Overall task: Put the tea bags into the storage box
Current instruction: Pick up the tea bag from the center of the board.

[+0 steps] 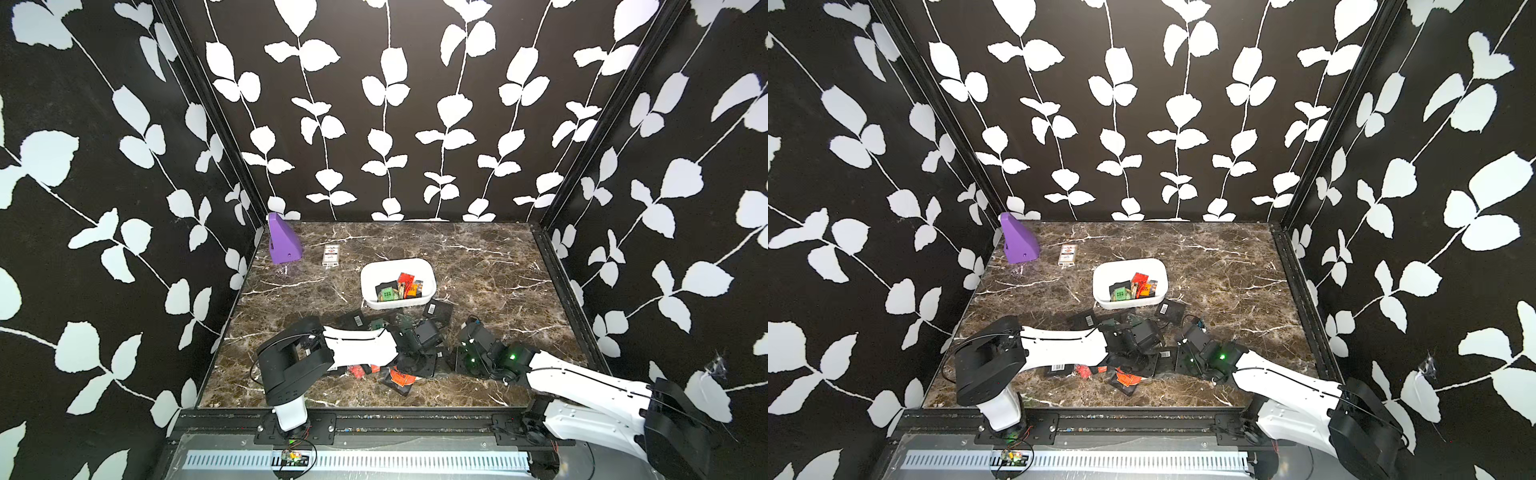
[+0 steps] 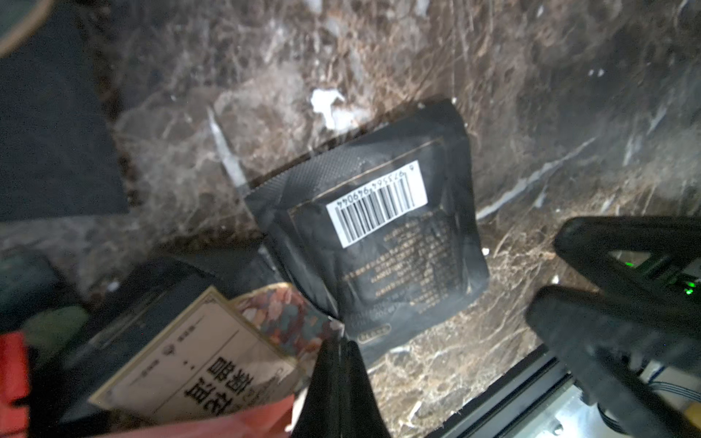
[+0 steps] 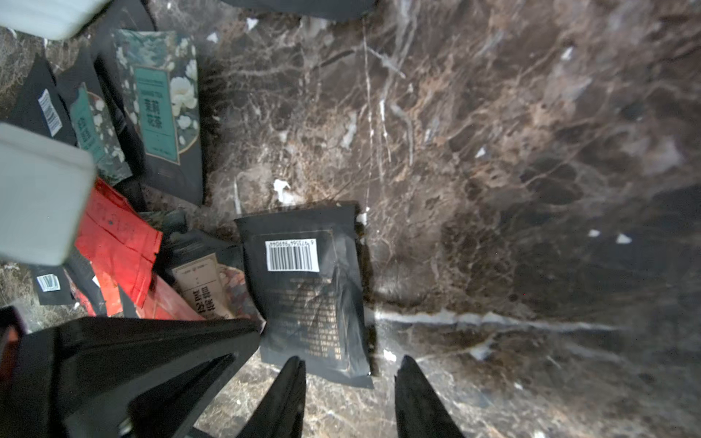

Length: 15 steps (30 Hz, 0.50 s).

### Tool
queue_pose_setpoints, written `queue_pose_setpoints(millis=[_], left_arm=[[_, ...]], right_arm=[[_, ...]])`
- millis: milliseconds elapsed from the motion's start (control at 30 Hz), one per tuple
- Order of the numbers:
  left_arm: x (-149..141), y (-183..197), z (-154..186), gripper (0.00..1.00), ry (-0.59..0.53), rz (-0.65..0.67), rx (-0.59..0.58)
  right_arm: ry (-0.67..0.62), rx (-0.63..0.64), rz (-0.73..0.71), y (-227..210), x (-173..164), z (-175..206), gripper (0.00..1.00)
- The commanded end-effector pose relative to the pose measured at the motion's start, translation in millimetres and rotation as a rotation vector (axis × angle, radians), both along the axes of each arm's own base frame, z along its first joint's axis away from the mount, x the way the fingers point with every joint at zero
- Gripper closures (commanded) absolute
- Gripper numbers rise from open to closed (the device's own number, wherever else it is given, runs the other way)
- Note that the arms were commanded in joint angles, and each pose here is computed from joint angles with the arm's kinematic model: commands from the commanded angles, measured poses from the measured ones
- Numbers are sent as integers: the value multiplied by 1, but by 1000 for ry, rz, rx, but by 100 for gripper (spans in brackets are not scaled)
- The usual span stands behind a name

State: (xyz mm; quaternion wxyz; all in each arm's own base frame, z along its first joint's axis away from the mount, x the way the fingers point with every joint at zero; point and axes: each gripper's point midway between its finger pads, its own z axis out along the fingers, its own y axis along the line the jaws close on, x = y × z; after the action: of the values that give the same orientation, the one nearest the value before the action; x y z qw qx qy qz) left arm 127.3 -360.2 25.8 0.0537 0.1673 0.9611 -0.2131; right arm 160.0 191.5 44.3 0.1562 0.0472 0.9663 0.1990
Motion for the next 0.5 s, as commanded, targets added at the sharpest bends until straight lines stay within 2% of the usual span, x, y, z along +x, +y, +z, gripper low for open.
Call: queue_pose_setpoints(millis=[0, 467], left_arm=[[1, 1, -4, 100, 6, 14, 22], [0, 8, -12, 100, 14, 26, 61]], right_arm=[[13, 1, -16, -2, -4, -12, 59], [45, 26, -33, 0, -8, -35, 58]])
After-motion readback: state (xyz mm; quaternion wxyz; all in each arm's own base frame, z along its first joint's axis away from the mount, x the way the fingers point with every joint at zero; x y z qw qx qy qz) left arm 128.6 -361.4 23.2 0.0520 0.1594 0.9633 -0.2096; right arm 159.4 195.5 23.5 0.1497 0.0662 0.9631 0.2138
